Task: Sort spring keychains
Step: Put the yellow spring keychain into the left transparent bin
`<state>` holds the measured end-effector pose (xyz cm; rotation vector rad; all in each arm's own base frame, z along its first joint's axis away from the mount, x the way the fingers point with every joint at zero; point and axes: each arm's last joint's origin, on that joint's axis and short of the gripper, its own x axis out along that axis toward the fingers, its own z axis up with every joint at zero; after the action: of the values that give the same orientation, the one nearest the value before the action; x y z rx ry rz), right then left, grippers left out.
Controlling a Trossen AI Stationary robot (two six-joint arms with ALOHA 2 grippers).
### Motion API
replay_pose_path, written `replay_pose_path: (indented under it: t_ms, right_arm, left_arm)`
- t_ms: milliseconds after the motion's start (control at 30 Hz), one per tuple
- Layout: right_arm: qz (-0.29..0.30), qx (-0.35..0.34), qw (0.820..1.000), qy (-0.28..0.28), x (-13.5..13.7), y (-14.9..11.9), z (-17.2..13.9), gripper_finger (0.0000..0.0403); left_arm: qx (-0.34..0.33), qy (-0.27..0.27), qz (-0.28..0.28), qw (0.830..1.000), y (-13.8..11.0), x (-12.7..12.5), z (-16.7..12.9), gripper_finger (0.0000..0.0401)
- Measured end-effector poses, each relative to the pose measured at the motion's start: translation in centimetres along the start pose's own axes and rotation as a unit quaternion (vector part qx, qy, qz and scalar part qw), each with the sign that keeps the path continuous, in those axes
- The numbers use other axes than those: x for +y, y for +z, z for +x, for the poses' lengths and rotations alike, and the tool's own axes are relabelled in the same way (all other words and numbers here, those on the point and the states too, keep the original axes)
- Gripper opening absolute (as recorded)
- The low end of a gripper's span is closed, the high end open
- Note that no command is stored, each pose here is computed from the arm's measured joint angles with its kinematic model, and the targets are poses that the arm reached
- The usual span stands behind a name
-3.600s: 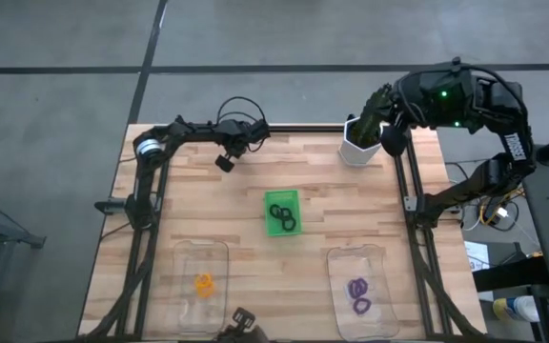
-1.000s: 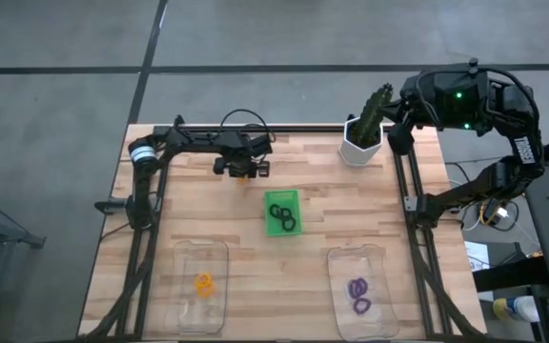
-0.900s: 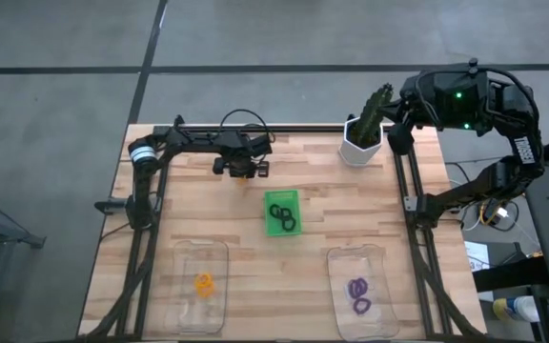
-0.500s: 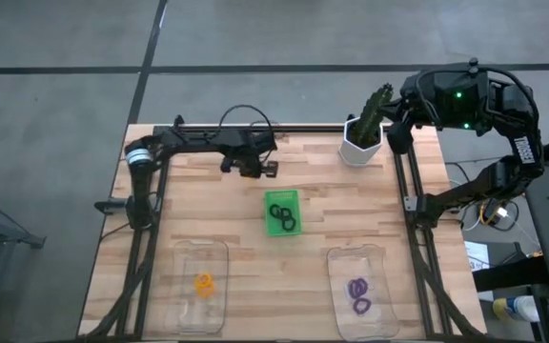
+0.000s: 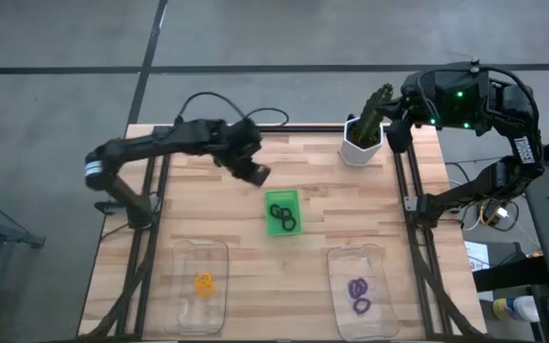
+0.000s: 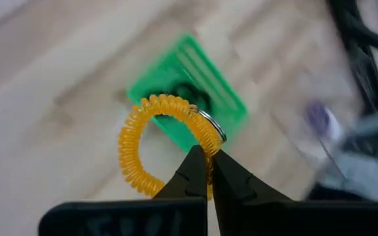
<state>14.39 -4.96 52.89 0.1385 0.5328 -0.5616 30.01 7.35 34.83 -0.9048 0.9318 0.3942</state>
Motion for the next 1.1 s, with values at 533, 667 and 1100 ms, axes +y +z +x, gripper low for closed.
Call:
replay_pose_path:
  t_ms: [533, 667, 1100]
  right_arm:
    - [0.084, 0.034, 0.996, 0.027, 1.6, -0.7, 2.9, 0.0008]
    - [0.078, 0.028, 0.996, 0.041, 2.6, -0.8, 4.2, 0.0008]
    - [0.092, 0.003, 0.994, 0.064, 4.4, -1.0, 7.2, 0.0008]
  left_arm:
    - [0.126, 0.076, 0.24, 0.96, -16.3, -3.9, -6.4, 0.0001]
    - [0.146, 0.077, 0.28, 0.946, -19.5, -4.3, -4.5, 0.0001]
    - [0.211, 0.027, 0.269, 0.939, -27.0, -0.4, 5.3, 0.0001]
